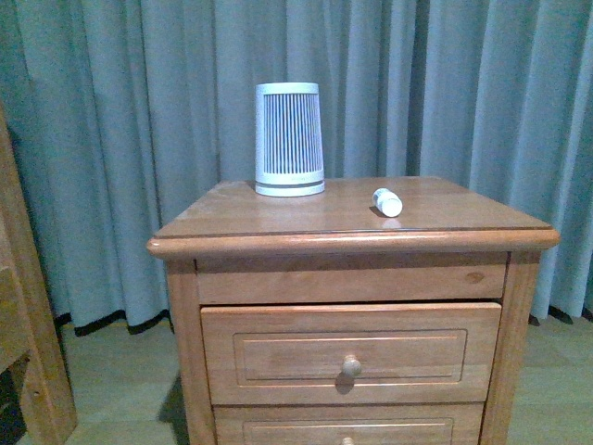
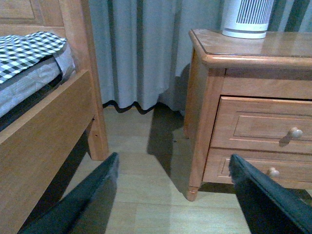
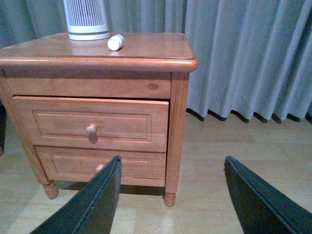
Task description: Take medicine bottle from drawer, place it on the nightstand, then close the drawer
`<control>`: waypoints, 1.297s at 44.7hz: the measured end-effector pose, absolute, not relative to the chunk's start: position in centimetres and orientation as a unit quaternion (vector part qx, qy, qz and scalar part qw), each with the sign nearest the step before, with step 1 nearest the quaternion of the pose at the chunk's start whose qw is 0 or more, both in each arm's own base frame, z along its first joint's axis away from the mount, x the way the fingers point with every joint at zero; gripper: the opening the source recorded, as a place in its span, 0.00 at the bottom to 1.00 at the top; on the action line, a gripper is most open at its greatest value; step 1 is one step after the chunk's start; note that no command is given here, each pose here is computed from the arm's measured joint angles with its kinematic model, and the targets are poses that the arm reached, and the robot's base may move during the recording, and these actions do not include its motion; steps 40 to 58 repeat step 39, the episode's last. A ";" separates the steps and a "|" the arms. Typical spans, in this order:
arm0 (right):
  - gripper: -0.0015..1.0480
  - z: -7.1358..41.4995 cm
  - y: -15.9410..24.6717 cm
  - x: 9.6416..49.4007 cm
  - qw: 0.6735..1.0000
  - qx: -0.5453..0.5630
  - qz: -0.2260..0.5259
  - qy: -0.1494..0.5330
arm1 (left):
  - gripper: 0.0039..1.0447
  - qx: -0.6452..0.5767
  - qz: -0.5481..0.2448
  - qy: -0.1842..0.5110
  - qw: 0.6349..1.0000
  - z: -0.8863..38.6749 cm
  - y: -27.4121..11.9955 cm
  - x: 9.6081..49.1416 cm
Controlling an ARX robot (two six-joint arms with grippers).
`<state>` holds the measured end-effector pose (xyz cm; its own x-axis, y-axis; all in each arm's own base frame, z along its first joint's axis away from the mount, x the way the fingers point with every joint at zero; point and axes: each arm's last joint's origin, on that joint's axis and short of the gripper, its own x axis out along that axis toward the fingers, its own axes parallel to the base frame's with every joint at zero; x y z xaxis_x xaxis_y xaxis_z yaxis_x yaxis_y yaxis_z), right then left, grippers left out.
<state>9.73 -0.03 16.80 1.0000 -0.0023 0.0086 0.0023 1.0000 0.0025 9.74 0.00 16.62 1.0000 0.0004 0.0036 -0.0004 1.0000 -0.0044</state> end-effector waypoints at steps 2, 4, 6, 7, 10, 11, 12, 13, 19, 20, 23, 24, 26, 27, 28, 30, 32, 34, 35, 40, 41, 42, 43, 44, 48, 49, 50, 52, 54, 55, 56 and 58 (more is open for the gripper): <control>0.70 16.8 0.0 9.7 1.000 0.001 -0.001 -0.004 | 0.78 -0.002 0.000 -0.002 1.000 16.6 0.0 9.7; 0.76 16.8 0.0 9.7 1.000 0.001 -0.001 -0.004 | 0.83 -0.002 0.000 -0.002 1.000 16.6 0.0 9.7; 0.82 16.8 0.0 9.7 1.000 0.001 -0.001 -0.004 | 0.89 -0.002 0.000 -0.002 1.000 16.6 0.0 9.7; 0.85 16.8 0.0 9.7 1.000 0.001 -0.001 -0.004 | 0.94 -0.002 0.000 -0.002 1.000 16.6 0.0 9.7; 0.95 16.8 0.0 9.7 1.000 0.001 -0.001 -0.004 | 0.94 -0.002 0.000 -0.002 1.000 16.6 0.0 9.7; 0.94 16.8 0.0 9.7 1.000 0.001 -0.001 -0.004 | 0.94 -0.002 0.000 -0.002 1.000 16.6 0.0 9.7; 0.93 16.8 0.0 9.7 1.000 0.001 -0.001 -0.004 | 0.94 -0.002 0.000 -0.002 1.000 16.6 0.0 9.7; 0.93 16.8 0.0 9.7 1.000 0.001 -0.001 -0.004 | 0.94 -0.002 0.000 -0.002 1.000 16.6 0.0 9.7; 0.93 16.8 0.0 9.7 1.000 0.001 -0.001 -0.004 | 0.94 -0.002 0.000 -0.002 1.000 16.6 0.0 9.7; 0.93 16.8 0.0 9.7 1.000 0.001 -0.001 -0.004 | 0.94 -0.002 0.000 -0.002 1.000 16.6 0.0 9.7; 0.93 16.8 0.0 9.7 1.000 0.001 -0.001 -0.004 | 0.94 -0.002 0.000 -0.002 1.000 16.6 0.0 9.7; 0.93 16.8 0.0 9.7 1.000 0.001 -0.001 -0.004 | 0.94 -0.002 0.000 -0.002 1.000 16.6 0.0 9.7; 0.93 16.8 0.0 9.7 1.000 0.001 -0.001 -0.004 | 0.94 -0.002 0.000 -0.002 1.000 16.6 0.0 9.7; 0.93 16.8 0.0 9.7 1.000 0.001 -0.001 -0.004 | 0.94 -0.002 0.000 -0.002 1.000 16.6 0.0 9.7; 0.93 16.8 0.0 9.7 1.000 0.001 -0.001 -0.004 | 0.94 -0.002 0.000 -0.002 1.000 16.6 0.0 9.7; 0.93 16.8 0.0 9.7 1.000 0.001 -0.001 -0.004 | 0.94 -0.002 0.000 -0.002 1.000 16.6 0.0 9.7; 0.93 16.8 0.0 9.7 1.000 0.001 -0.001 -0.004 | 0.94 -0.002 0.000 -0.002 1.000 16.6 0.0 9.7; 0.93 16.8 0.0 9.7 1.000 0.001 -0.001 -0.004 | 0.94 -0.002 0.000 -0.002 1.000 16.6 0.0 9.7; 0.93 16.8 0.0 9.7 1.000 0.001 -0.001 -0.004 | 0.94 -0.002 0.000 -0.002 1.000 16.6 0.0 9.7; 0.93 16.8 0.0 9.7 1.000 0.001 -0.001 -0.004 | 0.94 -0.002 0.000 -0.002 1.000 16.6 0.0 9.7; 0.93 16.8 0.0 9.7 1.000 0.001 -0.001 -0.004 | 0.94 -0.002 0.000 -0.002 1.000 16.6 0.0 9.7; 0.93 16.8 0.0 9.7 1.000 0.001 -0.001 -0.004 | 0.94 -0.002 0.000 -0.002 1.000 16.6 0.0 9.7; 0.93 16.8 0.0 9.7 1.000 0.001 -0.001 -0.004 | 0.94 -0.002 0.000 -0.002 1.000 16.6 0.0 9.7; 0.93 16.8 0.0 9.7 1.000 0.001 -0.001 -0.004 | 0.94 -0.002 0.000 -0.002 1.000 16.6 0.0 9.7; 0.93 16.8 0.0 9.7 1.000 0.001 -0.001 -0.004 | 0.94 -0.002 0.000 -0.002 1.000 16.6 0.0 9.7; 0.93 16.8 0.0 9.7 1.000 0.001 -0.001 -0.004 | 0.94 -0.002 0.000 -0.002 1.000 16.6 0.0 9.7; 0.93 16.8 0.0 9.7 1.000 0.001 -0.001 -0.004 | 0.94 -0.002 0.000 -0.002 1.000 16.6 0.0 9.7; 0.93 16.8 0.0 9.7 1.000 0.001 -0.001 -0.004 | 0.94 -0.002 0.000 -0.002 1.000 16.6 0.0 9.7; 0.93 16.8 0.0 9.7 1.000 0.001 -0.001 -0.004 | 0.94 -0.002 0.000 -0.002 1.000 16.6 0.0 9.7; 0.93 16.8 0.0 9.7 1.000 0.001 -0.001 -0.004 | 0.94 -0.002 0.000 -0.002 1.000 16.6 0.0 9.7; 0.93 16.8 0.0 9.7 1.000 0.001 -0.001 -0.004 | 0.94 -0.002 0.000 -0.002 1.000 16.6 0.0 9.7; 0.93 16.8 0.0 9.7 1.000 0.001 -0.001 -0.004 | 0.94 -0.002 0.000 -0.002 1.000 16.6 0.0 9.7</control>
